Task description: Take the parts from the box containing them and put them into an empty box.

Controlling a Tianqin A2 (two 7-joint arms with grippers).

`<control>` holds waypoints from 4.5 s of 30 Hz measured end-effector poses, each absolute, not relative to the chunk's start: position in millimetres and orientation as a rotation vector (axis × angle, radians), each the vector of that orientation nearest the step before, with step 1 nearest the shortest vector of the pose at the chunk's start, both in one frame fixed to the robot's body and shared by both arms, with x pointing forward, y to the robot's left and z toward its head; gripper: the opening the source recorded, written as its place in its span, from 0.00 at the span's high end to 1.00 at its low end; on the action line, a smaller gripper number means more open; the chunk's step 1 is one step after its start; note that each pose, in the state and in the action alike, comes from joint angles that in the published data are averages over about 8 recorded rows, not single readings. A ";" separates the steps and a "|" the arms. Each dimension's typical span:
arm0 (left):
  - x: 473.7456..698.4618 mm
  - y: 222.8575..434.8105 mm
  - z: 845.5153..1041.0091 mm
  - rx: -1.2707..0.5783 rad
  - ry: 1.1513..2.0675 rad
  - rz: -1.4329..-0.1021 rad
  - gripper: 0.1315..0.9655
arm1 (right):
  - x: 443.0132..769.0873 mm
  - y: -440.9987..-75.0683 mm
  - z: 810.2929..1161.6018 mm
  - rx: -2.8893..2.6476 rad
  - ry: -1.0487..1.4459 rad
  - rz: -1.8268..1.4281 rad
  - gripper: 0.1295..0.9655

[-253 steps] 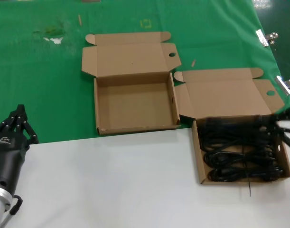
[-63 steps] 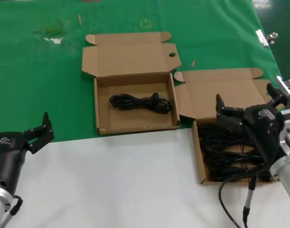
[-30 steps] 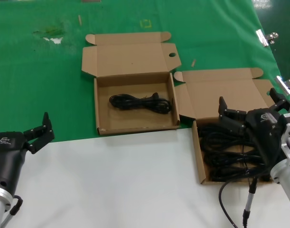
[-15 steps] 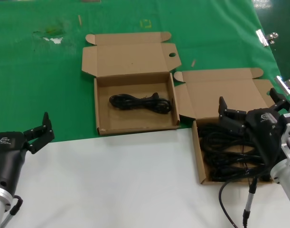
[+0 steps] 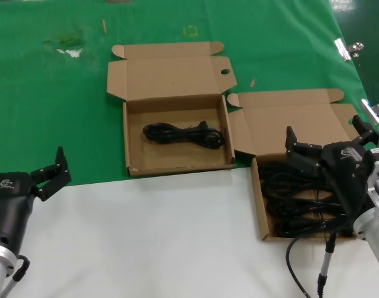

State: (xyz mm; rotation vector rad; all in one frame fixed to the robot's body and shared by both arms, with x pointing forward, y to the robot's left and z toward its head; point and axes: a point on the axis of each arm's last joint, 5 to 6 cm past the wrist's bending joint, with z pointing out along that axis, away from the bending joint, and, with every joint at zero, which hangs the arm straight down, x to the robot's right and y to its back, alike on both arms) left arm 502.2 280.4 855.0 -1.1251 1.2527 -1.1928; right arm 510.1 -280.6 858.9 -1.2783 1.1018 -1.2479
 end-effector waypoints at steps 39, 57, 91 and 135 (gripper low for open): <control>502.2 280.4 855.0 -1.125 1.253 -1.193 0.00 | 510.1 -280.6 858.9 -1.278 1.102 -1.248 0.00; 502.2 280.4 855.0 -1.125 1.253 -1.193 0.00 | 510.1 -280.6 858.9 -1.278 1.102 -1.248 0.00; 502.2 280.4 855.0 -1.125 1.253 -1.193 0.00 | 510.1 -280.6 858.9 -1.278 1.102 -1.248 0.00; 502.2 280.4 855.0 -1.125 1.253 -1.193 0.00 | 510.1 -280.6 858.9 -1.278 1.102 -1.248 0.00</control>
